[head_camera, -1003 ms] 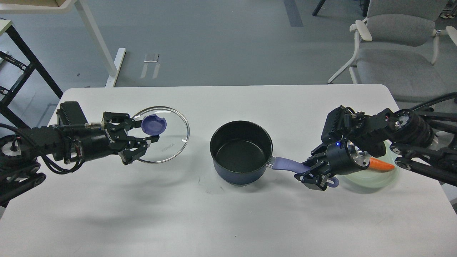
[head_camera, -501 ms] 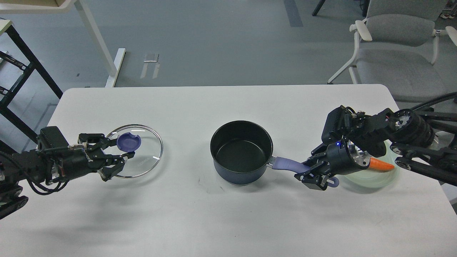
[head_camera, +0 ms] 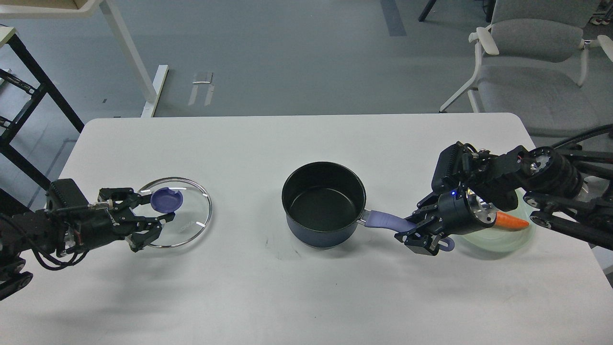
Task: Open pot lid
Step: 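Lower the lid onto the table beside the pot and release it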
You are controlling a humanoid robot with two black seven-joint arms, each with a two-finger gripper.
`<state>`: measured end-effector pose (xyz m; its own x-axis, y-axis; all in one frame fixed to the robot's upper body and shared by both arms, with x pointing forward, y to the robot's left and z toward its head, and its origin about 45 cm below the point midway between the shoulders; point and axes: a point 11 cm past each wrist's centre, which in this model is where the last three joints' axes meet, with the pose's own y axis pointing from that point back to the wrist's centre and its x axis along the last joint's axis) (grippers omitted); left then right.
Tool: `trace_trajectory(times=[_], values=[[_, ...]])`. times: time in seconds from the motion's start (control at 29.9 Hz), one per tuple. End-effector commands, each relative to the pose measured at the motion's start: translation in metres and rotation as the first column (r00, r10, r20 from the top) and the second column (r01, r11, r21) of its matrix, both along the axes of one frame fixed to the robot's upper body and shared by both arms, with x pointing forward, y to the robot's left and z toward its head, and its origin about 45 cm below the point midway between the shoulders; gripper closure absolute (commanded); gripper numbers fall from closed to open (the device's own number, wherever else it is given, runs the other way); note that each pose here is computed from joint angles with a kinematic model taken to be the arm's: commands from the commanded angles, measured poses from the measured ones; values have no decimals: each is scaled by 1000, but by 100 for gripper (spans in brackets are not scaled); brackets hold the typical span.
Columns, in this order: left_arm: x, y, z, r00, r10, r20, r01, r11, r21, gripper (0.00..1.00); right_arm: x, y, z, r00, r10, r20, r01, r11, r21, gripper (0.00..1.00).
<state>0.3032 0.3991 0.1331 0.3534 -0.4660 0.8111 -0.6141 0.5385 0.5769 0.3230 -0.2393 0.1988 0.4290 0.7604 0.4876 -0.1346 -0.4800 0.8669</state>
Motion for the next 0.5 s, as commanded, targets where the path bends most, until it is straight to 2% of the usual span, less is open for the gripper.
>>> trace_trajectory(times=[0.0,0.1,0.23,0.3,0.47], values=[[-3,1,-3,1000,4,-9,-4,1000,0,39,0,1,0,1000,2,0,-2,1000,1,71],[-3,1,-3,1000,4,-9,-4,1000,0,34,0,1,0,1000,2,0,-2,1000,1,71],[-2,0,-2,1000,7,-4,-7,1000,-6,15,0,0,0,1000,0,0,0,1000,0,71],[-1,0,-1,1000,7,0,-7,1000,-7,10,0,1,0,1000,2,0,-2,1000,1,71],[3,0,8,1000,7,19,-7,1000,-16,4,0,0,0,1000,0,0,0,1000,0,71]])
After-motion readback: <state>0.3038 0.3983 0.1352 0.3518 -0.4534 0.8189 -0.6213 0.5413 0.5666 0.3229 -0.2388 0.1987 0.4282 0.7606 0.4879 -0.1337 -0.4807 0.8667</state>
